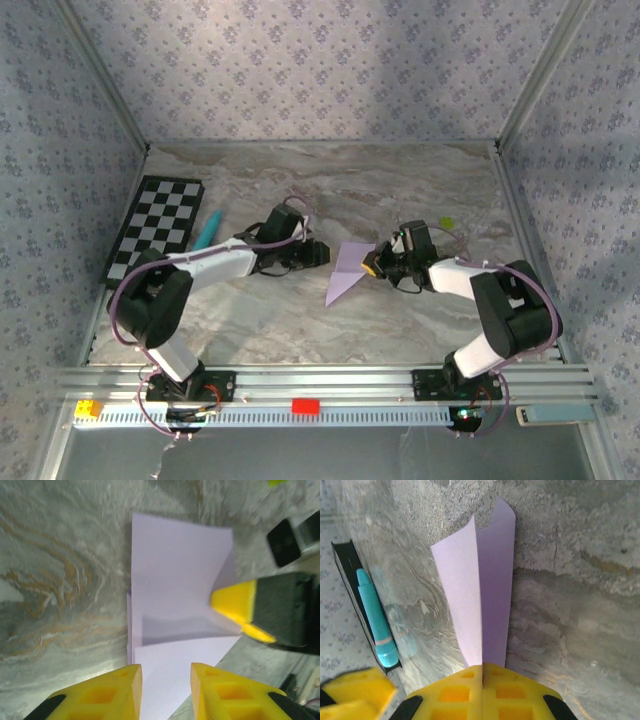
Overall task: Fold a paper plane with a square sheet of paper (pick it up from the middle)
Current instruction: Fold the wing for the fifth time at the center of the table.
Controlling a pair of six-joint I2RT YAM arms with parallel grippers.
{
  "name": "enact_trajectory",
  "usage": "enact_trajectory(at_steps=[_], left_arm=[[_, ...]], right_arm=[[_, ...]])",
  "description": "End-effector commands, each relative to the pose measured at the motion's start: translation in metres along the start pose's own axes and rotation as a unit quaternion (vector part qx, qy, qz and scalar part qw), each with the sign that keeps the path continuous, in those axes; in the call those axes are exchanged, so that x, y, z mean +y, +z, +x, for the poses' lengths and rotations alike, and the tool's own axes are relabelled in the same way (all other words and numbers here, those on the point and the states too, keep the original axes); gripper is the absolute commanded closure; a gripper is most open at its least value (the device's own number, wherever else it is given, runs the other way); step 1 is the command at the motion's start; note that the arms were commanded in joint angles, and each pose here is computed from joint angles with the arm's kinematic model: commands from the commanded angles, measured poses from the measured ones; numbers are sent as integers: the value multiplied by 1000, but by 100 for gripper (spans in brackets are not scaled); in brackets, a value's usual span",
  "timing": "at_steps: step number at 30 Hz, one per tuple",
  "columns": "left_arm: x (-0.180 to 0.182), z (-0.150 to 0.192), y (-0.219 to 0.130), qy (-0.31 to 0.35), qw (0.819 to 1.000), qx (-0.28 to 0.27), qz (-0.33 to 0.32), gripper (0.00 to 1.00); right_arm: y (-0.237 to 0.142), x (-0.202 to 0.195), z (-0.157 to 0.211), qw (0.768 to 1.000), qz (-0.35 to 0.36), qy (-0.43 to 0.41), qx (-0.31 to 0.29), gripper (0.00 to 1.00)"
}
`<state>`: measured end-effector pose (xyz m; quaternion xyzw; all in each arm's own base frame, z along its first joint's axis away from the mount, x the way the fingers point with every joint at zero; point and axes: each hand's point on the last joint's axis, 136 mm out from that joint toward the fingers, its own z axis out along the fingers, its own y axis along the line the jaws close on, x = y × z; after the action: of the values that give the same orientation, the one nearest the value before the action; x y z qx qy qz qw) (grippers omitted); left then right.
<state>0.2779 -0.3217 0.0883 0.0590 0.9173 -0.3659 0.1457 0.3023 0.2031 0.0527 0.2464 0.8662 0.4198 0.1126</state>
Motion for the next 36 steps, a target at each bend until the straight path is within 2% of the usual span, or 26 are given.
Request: enact_trajectory(at_steps=[1, 10, 23, 29, 36], left_arm=[[-6, 11, -5, 69, 997, -11, -30, 69], [-8, 49, 6, 194, 974, -5, -121, 62], [-8, 62, 28, 268, 944, -6, -194, 57], [-3, 57, 32, 293, 927, -12, -234, 57], [-3, 61, 39, 312, 917, -3, -247, 61]], right_arm=[[-3, 7, -8, 998, -2, 42, -48, 100], [-1, 14, -2, 998, 2, 34, -44, 100], [-1, 20, 0, 999, -7, 27, -37, 99], [-1, 20, 0, 999, -8, 28, -36, 99], [-1, 22, -1, 999, -10, 28, -36, 99]])
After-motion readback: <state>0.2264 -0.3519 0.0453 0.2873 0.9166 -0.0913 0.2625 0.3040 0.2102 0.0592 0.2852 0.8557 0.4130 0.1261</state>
